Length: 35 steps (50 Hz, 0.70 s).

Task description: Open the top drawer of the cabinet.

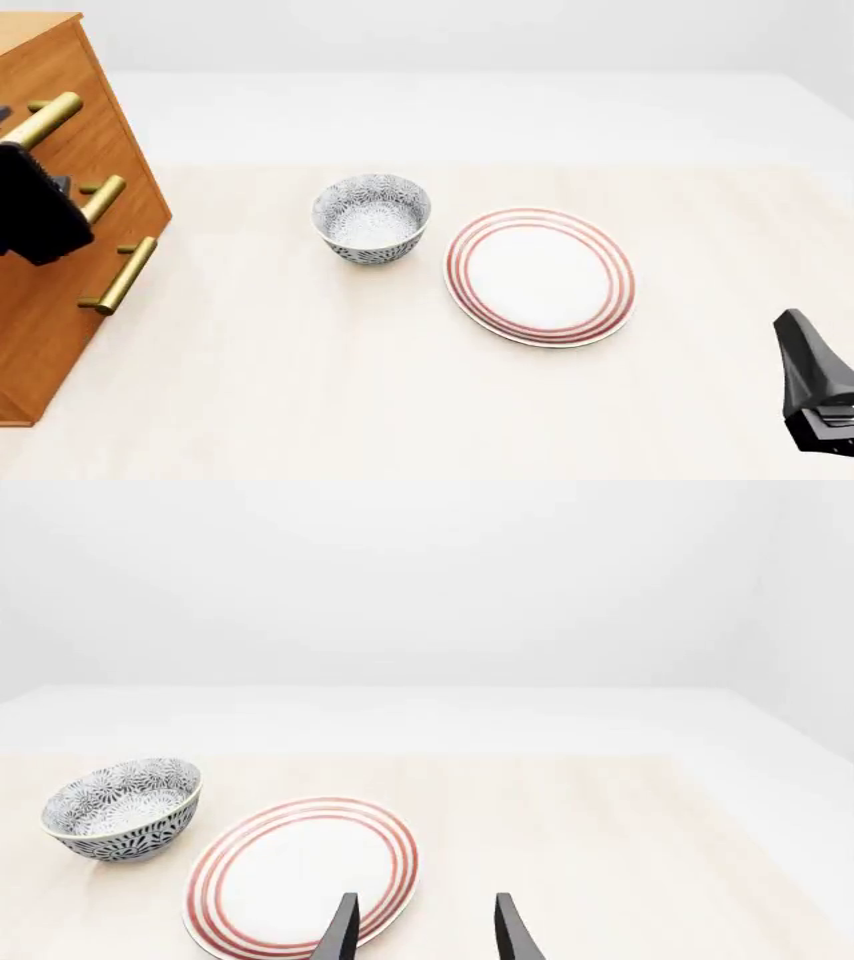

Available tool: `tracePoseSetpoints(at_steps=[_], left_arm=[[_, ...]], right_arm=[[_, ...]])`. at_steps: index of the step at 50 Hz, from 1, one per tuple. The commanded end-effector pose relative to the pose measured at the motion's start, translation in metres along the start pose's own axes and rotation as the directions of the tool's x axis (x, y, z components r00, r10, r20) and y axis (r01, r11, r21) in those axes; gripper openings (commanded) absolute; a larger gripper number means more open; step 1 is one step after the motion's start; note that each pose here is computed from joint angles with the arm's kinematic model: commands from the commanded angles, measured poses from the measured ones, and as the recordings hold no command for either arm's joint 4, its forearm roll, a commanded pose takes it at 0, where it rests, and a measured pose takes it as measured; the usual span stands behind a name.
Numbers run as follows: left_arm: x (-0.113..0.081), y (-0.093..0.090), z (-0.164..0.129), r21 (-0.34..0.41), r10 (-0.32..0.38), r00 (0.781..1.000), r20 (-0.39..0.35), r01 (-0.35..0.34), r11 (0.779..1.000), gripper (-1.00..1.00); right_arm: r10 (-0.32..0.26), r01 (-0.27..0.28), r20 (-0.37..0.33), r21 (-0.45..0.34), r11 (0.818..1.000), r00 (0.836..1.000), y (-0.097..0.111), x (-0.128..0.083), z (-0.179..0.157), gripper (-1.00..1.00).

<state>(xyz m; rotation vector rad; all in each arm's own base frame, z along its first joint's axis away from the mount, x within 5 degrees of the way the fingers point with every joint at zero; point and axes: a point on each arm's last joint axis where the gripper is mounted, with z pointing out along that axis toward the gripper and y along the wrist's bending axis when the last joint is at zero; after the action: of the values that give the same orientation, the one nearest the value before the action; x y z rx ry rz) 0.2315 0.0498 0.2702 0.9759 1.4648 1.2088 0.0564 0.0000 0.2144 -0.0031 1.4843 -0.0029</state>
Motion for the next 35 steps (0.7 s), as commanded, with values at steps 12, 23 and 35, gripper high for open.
tracePoseSetpoints(at_steps=[12, 23, 35], left_arm=[[0.014, 0.000, 0.003, -0.020, -0.033, 0.998, -0.053, 0.032, 0.999, 1.00], [0.020, -0.005, 0.010, -0.013, -0.039, 0.997, -0.073, 0.038, 0.999, 1.00], [0.019, -0.004, 0.004, -0.018, -0.038, 0.997, -0.072, 0.036, 0.999, -1.00]], right_arm=[[0.000, 0.000, 0.000, 0.000, 1.000, 1.000, 0.000, 0.000, 0.000, 1.00], [0.000, 0.000, 0.000, 0.000, 1.000, 1.000, 0.000, 0.000, 0.000, 1.00], [0.000, 0.000, 0.000, 0.000, 1.000, 1.000, 0.000, 0.000, 0.000, 1.00]])
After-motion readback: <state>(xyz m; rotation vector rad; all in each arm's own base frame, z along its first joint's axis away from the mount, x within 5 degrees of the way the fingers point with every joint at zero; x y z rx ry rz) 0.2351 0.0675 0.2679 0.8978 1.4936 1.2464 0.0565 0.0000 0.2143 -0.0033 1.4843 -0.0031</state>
